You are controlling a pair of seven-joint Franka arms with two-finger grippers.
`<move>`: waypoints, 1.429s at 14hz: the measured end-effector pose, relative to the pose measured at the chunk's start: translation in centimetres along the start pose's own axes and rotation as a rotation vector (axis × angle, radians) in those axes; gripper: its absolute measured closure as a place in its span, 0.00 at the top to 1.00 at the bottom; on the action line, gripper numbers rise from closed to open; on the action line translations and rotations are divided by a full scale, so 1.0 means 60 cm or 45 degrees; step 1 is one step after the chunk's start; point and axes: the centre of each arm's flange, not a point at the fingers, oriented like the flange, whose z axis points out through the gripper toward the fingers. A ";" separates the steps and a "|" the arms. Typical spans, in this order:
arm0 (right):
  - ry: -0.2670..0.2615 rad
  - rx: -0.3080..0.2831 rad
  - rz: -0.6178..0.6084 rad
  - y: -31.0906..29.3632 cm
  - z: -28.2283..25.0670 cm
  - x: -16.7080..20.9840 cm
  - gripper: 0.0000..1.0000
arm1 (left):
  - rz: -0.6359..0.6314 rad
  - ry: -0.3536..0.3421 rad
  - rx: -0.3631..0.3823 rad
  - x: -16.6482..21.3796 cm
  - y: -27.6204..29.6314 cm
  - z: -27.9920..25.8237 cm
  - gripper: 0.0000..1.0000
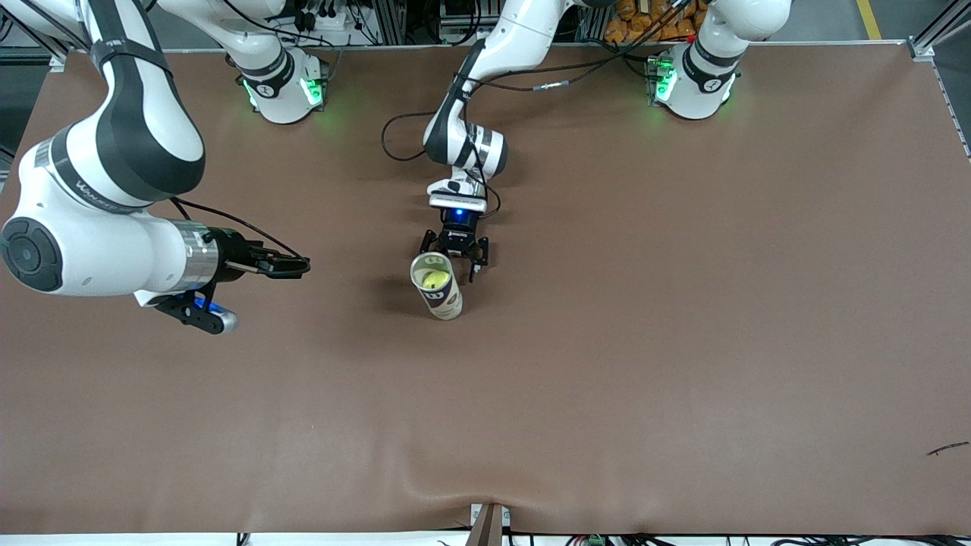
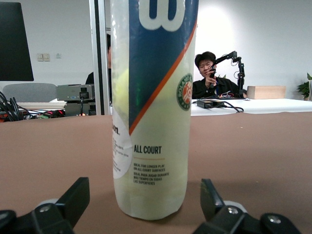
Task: Insert tennis ball vertically with right arm
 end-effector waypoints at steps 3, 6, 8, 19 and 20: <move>0.036 -0.051 -0.077 0.010 -0.014 -0.008 1.00 | -0.012 -0.025 0.005 0.002 0.002 -0.013 1.00; 0.079 -0.070 -0.182 0.050 -0.045 -0.001 1.00 | -0.013 -0.039 0.010 -0.014 0.005 -0.036 1.00; 0.101 -0.071 -0.255 0.083 -0.066 0.002 1.00 | -0.013 -0.036 0.011 -0.017 0.009 -0.052 1.00; 0.284 -0.220 -0.558 0.284 -0.194 -0.044 1.00 | -0.099 -0.074 0.012 0.045 0.041 -0.115 1.00; 0.293 -0.222 -0.582 0.316 -0.206 -0.040 1.00 | -0.113 -0.067 0.013 0.057 0.046 -0.116 1.00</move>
